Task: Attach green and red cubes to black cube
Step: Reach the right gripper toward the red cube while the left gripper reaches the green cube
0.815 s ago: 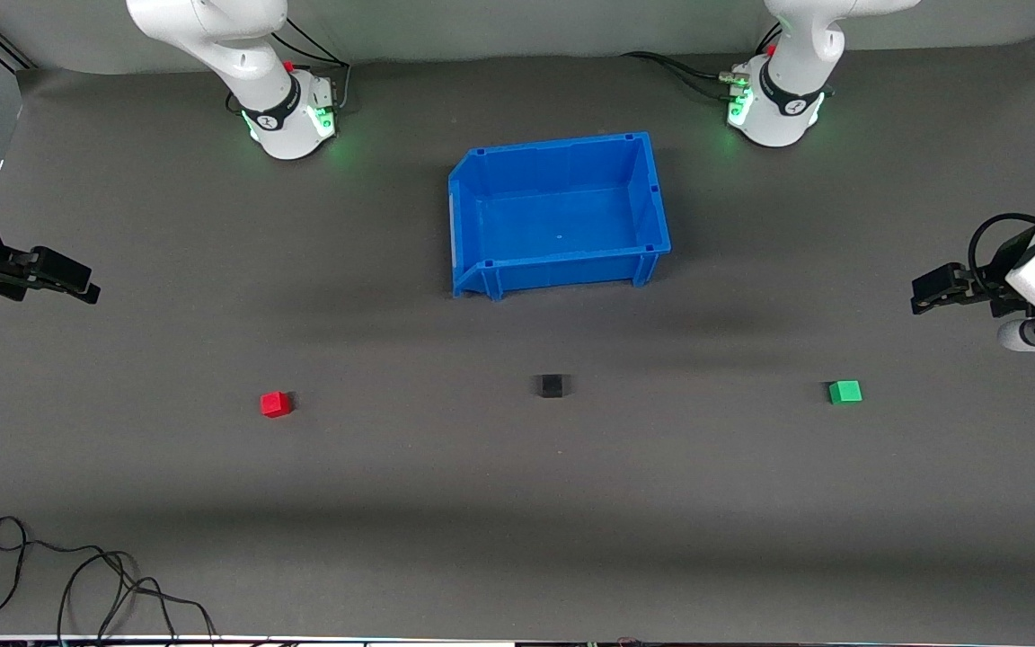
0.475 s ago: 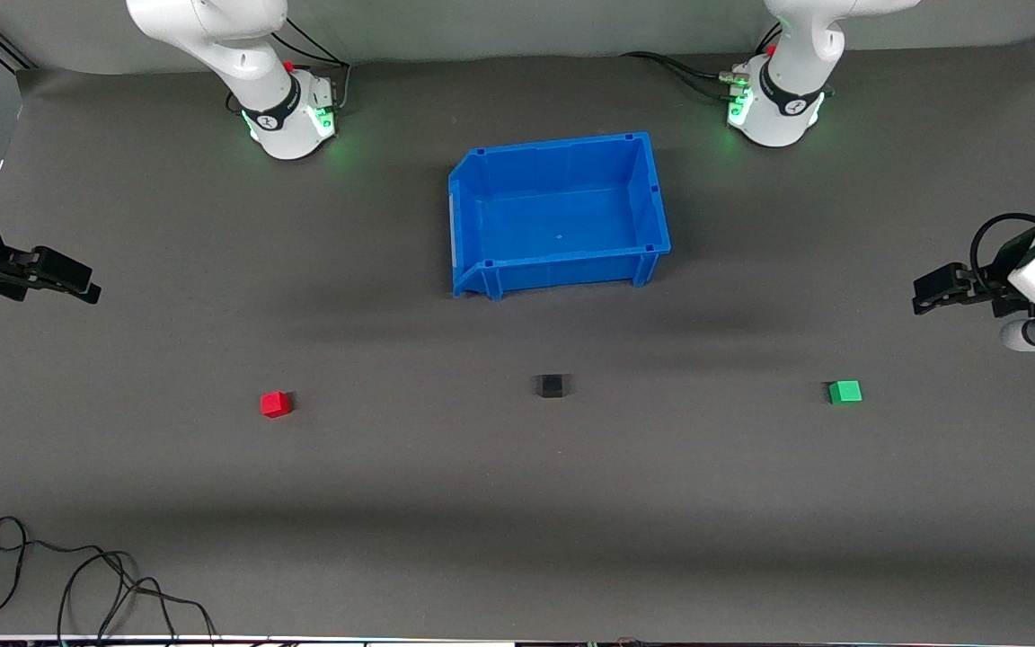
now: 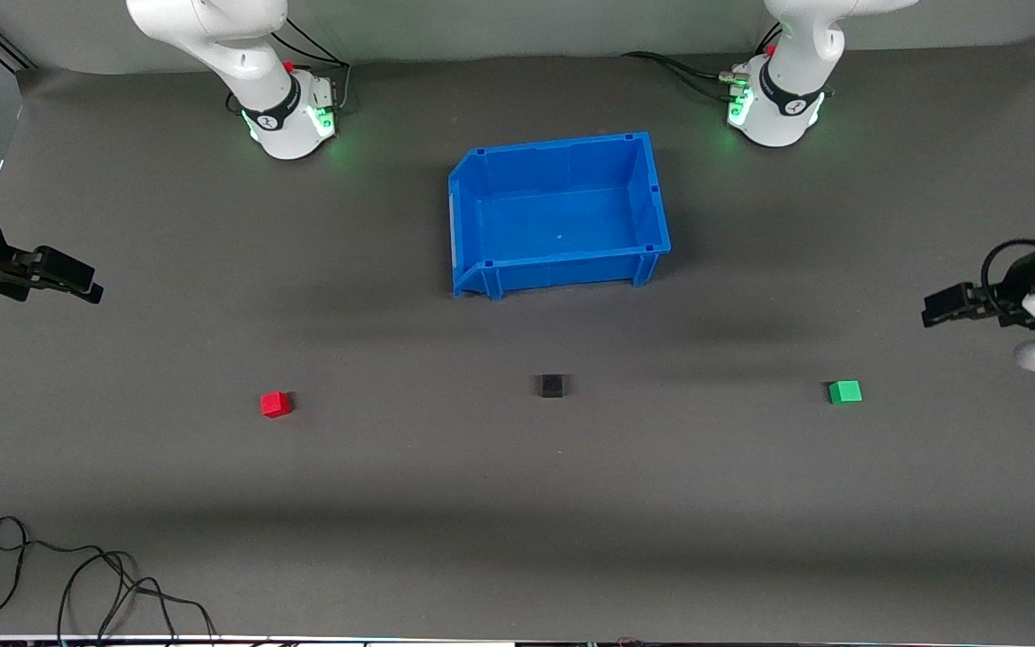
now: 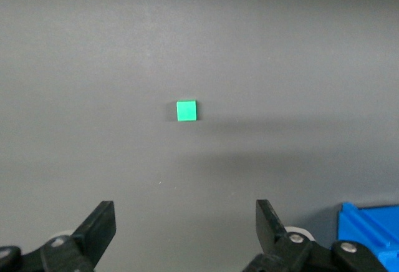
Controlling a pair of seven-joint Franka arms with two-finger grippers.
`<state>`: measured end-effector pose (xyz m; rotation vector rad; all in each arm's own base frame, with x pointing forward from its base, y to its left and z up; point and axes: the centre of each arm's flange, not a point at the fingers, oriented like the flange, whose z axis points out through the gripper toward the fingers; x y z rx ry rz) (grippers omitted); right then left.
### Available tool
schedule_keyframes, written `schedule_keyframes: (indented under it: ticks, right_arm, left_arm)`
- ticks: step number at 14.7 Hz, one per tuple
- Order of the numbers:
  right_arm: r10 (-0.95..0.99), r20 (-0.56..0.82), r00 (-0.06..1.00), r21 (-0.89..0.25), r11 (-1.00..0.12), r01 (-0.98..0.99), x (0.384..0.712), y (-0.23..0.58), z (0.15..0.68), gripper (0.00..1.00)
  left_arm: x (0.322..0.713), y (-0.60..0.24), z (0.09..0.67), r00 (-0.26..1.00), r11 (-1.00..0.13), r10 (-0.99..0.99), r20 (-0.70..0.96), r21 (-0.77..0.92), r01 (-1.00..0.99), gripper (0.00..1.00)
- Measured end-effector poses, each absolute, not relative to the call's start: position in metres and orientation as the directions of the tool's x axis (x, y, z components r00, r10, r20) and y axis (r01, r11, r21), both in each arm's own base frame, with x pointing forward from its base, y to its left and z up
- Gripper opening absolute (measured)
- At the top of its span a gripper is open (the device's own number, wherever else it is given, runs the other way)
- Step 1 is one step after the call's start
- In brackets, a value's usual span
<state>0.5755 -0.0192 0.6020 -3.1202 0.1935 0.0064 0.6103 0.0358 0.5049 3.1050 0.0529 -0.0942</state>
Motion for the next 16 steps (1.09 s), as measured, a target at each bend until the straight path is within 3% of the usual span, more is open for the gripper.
schedule_keyframes:
  ticks: [4, 9, 14, 16]
  right_arm:
    - [-0.456, -0.006, 0.89, -0.053, -0.888, -0.456, 0.581, -0.019, 0.608, 1.0]
    - [-0.792, -0.092, 0.604, -0.102, -0.596, -0.796, 0.59, -0.018, 0.607, 1.0]
    - [-0.91, -0.251, 0.33, -0.083, -0.32, -0.944, 0.603, -0.043, 0.576, 1.0]
    - [-0.904, -0.335, 0.267, -0.061, -0.262, -0.963, 0.612, -0.061, 0.545, 1.0]
  left_arm:
    - [0.628, 0.044, 0.45, 0.986, -0.988, 0.146, -0.086, 0.039, 0.15, 1.0]
    - [0.631, 0.036, 0.356, 0.99, -0.991, 0.132, -0.054, 0.015, 0.133, 1.0]
    - [0.632, 0.035, 0.273, 0.988, -0.994, 0.111, -0.105, -0.007, 0.111, 0.95]
    - [0.631, 0.032, 0.24, 0.986, -0.994, 0.107, -0.13, -0.006, 0.107, 0.81]
